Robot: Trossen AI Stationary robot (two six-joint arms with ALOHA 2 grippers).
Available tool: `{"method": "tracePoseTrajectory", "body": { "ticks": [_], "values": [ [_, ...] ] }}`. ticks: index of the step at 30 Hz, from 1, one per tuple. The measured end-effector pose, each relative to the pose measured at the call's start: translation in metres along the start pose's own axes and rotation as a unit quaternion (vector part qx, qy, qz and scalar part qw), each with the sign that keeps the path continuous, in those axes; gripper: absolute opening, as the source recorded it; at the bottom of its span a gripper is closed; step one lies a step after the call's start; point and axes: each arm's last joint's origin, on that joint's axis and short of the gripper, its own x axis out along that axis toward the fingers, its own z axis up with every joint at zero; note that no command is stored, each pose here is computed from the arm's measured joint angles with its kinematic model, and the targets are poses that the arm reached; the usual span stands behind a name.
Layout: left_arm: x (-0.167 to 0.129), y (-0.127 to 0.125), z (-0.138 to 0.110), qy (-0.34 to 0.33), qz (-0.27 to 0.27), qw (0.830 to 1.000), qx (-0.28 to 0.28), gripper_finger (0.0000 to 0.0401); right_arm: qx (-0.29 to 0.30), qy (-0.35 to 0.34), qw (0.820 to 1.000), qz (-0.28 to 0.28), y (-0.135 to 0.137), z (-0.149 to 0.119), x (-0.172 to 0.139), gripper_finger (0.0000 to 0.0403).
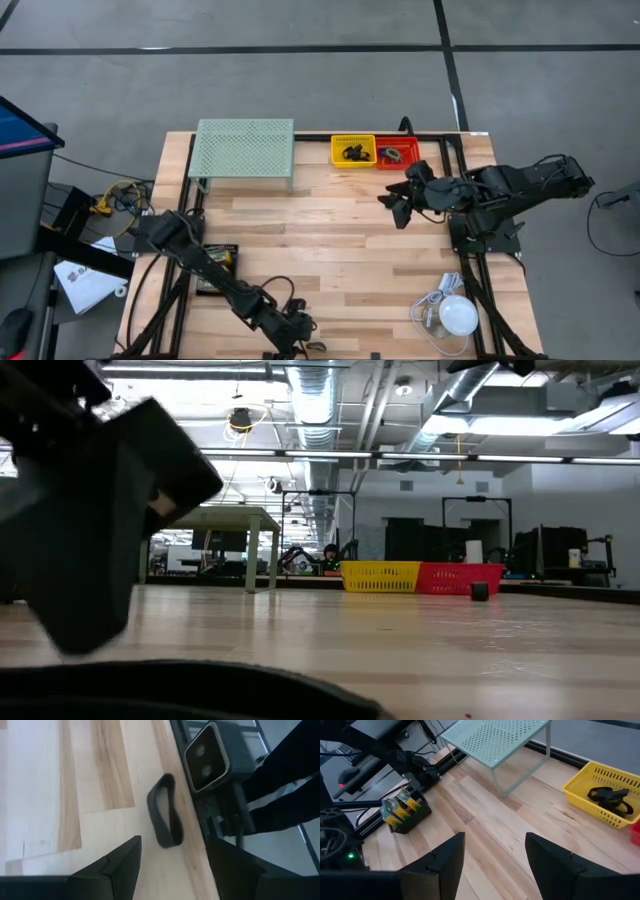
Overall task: Pick & Place Office Desk Supplies
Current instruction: Put the black rubber band into the yellow basket
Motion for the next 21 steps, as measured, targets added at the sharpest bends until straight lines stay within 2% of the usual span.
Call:
{"method": "tracePoseTrajectory", "body": {
  "ticks": [8,12,17,21],
  "values": [
    [0.009,0.004,-0.003,-0.005,0.001,1.0,-0.001,0.0216,0.0,0.0,1.0,-0.001,0.0,0.0,0.0,0.0204],
    [0.019,0.007,-0.006,-0.003,-0.007,1.0,-0.008,0.0196,-0.001,0.0,1.0,-0.001,0.0,0.0,0.0,0.0204],
    [0.023,0.008,-0.008,-0.007,-0.004,1.0,-0.029,0.0151,-0.003,0.002,1.0,-0.003,-0.001,0.0,0.0,0.0205],
    [0.023,0.012,-0.006,-0.006,0.0,0.999,-0.046,0.0077,-0.004,0.003,1.0,-0.004,-0.001,-0.001,0.0,0.0204]
  ]
}}
